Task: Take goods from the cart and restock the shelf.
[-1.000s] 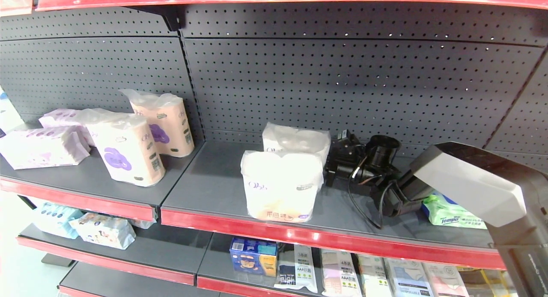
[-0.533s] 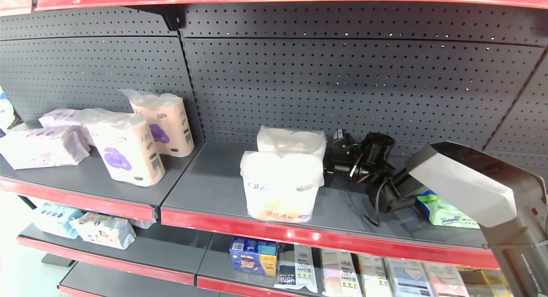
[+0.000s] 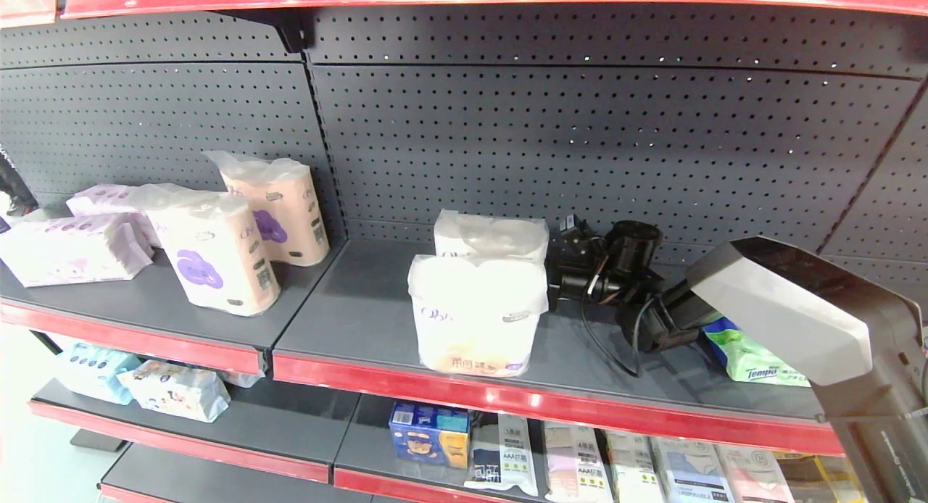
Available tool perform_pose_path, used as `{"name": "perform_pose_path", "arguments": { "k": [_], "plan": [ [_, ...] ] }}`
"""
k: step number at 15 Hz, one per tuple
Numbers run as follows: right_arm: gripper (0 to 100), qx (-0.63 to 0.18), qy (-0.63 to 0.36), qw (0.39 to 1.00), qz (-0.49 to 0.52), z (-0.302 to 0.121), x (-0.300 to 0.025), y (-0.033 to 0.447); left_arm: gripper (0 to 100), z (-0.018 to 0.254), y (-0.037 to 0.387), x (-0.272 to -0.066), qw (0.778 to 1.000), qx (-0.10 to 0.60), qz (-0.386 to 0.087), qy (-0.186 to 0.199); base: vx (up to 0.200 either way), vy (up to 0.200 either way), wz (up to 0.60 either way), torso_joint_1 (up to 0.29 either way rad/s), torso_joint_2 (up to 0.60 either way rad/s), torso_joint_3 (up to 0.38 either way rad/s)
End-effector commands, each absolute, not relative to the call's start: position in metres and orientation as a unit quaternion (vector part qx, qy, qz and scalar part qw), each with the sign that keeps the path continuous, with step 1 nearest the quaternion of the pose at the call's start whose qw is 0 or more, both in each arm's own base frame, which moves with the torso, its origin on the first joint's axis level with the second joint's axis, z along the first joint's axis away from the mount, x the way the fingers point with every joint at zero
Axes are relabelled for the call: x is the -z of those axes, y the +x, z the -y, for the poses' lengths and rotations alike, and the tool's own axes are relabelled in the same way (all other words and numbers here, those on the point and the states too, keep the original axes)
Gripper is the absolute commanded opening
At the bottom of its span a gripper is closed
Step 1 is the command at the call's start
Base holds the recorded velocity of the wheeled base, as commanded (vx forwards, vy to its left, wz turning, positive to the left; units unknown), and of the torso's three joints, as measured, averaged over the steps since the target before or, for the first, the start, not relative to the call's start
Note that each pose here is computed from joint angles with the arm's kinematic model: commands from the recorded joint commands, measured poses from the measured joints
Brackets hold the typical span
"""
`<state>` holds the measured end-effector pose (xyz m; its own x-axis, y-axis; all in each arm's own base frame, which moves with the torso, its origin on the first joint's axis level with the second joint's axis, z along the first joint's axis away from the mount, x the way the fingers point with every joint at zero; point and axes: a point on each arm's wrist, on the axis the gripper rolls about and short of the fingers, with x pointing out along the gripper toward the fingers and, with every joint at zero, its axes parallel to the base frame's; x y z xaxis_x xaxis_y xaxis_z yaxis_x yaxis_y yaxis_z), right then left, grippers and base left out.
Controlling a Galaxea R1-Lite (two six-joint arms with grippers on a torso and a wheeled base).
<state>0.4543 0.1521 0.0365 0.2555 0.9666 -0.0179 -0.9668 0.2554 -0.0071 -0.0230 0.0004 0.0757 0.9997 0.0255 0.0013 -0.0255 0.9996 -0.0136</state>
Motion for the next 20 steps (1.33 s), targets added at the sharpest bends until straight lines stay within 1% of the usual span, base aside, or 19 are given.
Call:
{"name": "perform_pose_path", "arguments": {
  "k": [1, 9, 13, 15, 20],
  "plan": [
    [0, -0.610, -0.008, 0.792, -0.005, -0.1516, -0.0369, 0.4559, 100, -0.0004, -0.0229, -0.0757, 1.000, -0.013, 0.000, -0.007, 0.000, 0.000, 0.00, 0.000, 0.00, 0.000],
    [0, -0.638, -0.001, 0.770, -0.019, -0.1514, -0.0405, 0.4603, 100, -0.0004, -0.0229, -0.0757, 1.000, -0.013, 0.000, -0.007, 0.000, 0.000, 0.00, 0.000, 0.00, 0.000],
    [0, -0.630, -0.002, 0.776, -0.022, -0.1502, -0.0412, 0.4624, 100, -0.0004, -0.0229, -0.0757, 1.000, -0.013, 0.000, -0.007, 0.000, 0.000, 0.00, 0.000, 0.00, 0.000],
    [0, -0.607, -0.002, 0.794, -0.025, -0.1505, -0.0402, 0.4631, 100, -0.0004, -0.0229, -0.0757, 1.000, -0.013, 0.000, -0.007, 0.000, 0.000, 0.00, 0.000, 0.00, 0.000],
    [0, -0.614, -0.002, 0.789, -0.025, -0.1470, -0.0397, 0.4633, 100, -0.0004, -0.0229, -0.0757, 1.000, -0.013, 0.000, -0.007, 0.000, 0.000, 0.00, 0.000, 0.00, 0.000]
  ]
}}
